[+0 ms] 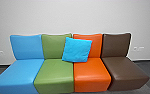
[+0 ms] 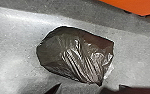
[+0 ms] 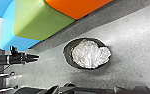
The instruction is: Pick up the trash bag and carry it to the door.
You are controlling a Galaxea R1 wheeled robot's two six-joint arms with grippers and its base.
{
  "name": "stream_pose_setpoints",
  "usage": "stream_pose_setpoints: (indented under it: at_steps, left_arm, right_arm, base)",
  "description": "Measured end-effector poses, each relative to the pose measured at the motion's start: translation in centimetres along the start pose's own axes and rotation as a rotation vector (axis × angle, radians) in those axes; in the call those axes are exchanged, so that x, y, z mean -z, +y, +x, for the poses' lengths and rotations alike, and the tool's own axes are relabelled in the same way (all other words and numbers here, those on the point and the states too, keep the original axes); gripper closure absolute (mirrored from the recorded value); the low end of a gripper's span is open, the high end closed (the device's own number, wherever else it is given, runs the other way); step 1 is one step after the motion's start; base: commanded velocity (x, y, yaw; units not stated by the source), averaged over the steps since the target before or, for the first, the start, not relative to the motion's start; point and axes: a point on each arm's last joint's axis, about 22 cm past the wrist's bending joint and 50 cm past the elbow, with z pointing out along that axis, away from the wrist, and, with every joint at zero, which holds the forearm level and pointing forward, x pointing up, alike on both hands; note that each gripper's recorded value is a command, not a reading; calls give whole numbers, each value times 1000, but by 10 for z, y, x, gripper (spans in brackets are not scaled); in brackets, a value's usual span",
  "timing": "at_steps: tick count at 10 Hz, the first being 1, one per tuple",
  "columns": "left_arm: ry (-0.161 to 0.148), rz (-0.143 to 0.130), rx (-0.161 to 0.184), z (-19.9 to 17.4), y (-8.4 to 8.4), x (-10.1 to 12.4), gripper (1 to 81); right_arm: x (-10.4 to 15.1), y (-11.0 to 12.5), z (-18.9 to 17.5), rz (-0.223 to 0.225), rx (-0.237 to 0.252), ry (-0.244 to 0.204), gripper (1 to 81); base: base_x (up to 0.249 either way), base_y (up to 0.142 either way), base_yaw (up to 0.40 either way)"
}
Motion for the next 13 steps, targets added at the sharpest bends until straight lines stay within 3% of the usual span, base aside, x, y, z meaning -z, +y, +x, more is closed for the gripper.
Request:
stream_pose_setpoints:
  at_steps: [4, 6, 7, 9, 11, 13]
  left_arm:
    - [-50, -10, 9, 12, -12, -62, 10]
    - [-67, -3, 20, 24, -25, -89, 10]
    - [-75, 1, 48, 28, -30, -104, 10]
    - [-106, -12, 109, 17, -22, -131, 10]
    - [-98, -19, 134, 23, -17, -150, 10]
    - [-67, -8, 131, 35, -23, -163, 10]
  right_arm:
    - [-44, 43, -6, -18, -51, -50, 10]
    - [-68, 64, -13, -24, -78, -79, 10]
    - [-79, 75, -16, -28, -90, -92, 10]
    - [-93, 87, -15, -29, -99, -92, 10]
    - [-106, 98, -12, -27, -88, -81, 10]
    - [-119, 110, -8, -22, -71, -60, 10]
  base:
    - [0, 0, 0]
    - [0, 0, 0]
    - [0, 0, 0]
    - [0, 0, 0]
    - [0, 0, 0]
    - [0, 0, 0]
